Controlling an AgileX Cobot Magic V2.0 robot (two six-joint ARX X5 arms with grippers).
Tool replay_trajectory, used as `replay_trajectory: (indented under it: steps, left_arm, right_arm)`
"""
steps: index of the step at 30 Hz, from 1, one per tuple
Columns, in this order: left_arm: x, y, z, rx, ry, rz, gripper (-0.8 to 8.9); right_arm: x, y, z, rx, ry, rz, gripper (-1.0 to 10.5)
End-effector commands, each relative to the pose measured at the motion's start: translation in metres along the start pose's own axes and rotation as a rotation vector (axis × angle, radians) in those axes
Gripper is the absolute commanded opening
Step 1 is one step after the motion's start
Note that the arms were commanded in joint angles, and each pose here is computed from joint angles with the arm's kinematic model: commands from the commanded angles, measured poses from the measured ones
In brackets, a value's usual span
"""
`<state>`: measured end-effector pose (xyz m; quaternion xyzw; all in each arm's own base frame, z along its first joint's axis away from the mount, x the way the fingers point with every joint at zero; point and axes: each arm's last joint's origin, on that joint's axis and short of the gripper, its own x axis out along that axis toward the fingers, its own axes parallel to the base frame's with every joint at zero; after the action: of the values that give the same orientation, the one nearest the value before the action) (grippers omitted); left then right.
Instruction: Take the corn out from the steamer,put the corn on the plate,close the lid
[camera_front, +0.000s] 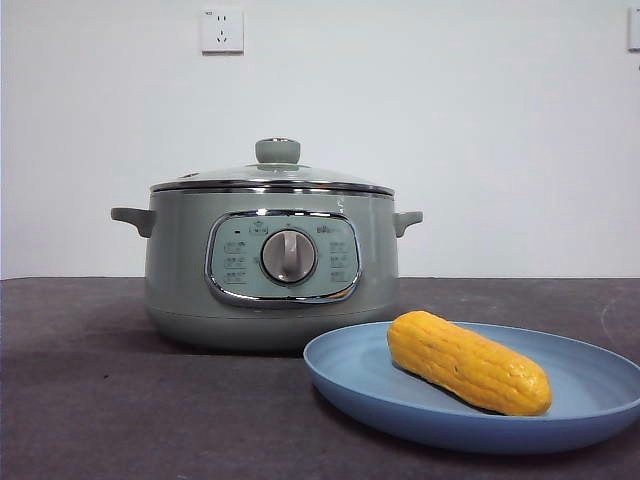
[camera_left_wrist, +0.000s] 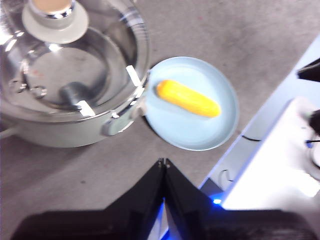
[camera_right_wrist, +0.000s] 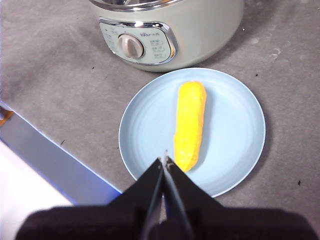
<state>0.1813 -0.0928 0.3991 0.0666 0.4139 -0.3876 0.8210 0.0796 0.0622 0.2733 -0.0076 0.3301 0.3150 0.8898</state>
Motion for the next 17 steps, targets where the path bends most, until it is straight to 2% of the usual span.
replay_trajectory:
  steps: [1, 8, 10, 17]
  left_arm:
    - [-0.002, 0.001, 0.002, 0.017, -0.009, 0.051, -0.04]
    - [-0.003, 0.004, 0.003, 0.016, -0.018, 0.09, -0.04]
    - [-0.007, 0.004, 0.005, 0.059, -0.064, 0.115, -0.04]
    - [-0.044, 0.016, 0.026, 0.292, -0.479, 0.271, -0.04]
  right_arm:
    - [0.002, 0.0, -0.001, -0.002, 0.003, -0.003, 0.0]
    - [0.002, 0.0, -0.001, -0.002, 0.004, -0.002, 0.0]
    - [0.002, 0.0, -0.001, -0.002, 0.004, -0.002, 0.0]
    - [0.002, 0.0, -0.001, -0.002, 0.003, -0.003, 0.0]
